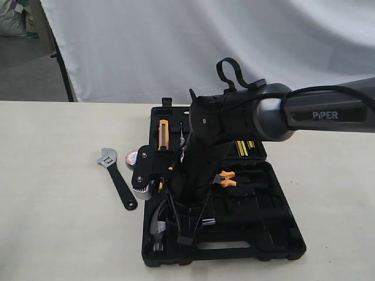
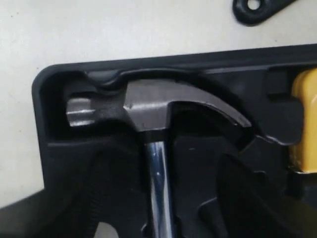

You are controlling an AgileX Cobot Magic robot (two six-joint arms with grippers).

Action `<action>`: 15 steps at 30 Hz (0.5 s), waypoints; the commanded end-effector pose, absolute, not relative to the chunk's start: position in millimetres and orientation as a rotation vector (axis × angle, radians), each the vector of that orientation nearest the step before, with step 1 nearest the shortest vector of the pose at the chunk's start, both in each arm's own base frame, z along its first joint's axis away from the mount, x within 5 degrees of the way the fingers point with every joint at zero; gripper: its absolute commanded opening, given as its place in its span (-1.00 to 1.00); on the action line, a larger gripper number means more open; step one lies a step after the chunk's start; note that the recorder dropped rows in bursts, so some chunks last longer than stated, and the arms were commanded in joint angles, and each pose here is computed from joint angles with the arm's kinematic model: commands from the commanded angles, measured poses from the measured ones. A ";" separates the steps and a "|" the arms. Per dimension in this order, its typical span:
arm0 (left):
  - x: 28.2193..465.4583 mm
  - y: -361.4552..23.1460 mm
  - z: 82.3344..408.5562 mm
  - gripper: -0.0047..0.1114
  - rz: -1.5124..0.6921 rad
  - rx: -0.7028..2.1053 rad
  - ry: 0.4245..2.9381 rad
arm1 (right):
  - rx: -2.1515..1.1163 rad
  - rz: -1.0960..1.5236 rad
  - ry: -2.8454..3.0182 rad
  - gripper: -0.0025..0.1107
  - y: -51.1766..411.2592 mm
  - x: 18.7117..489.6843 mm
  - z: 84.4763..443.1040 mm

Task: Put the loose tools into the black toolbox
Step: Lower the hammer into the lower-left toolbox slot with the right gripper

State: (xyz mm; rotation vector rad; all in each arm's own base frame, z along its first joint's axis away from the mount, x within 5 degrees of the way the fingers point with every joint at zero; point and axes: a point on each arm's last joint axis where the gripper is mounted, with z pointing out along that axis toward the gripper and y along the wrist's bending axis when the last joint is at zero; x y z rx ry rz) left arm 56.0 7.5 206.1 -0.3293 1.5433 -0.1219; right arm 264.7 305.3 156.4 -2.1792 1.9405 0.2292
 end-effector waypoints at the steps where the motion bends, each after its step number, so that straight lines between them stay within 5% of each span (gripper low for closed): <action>1: 55.4 8.9 207.8 -0.91 -0.103 -0.346 1.526 | -2.172 0.211 1.907 0.10 304.5 265.0 169.5; 9: 55.4 8.9 207.8 -0.91 -0.103 -0.346 1.526 | -2.091 0.270 1.866 0.00 305.7 256.7 202.3; 15: 55.4 8.9 207.8 -0.91 -0.103 -0.346 1.526 | -2.165 0.264 1.871 -0.90 304.3 256.7 178.8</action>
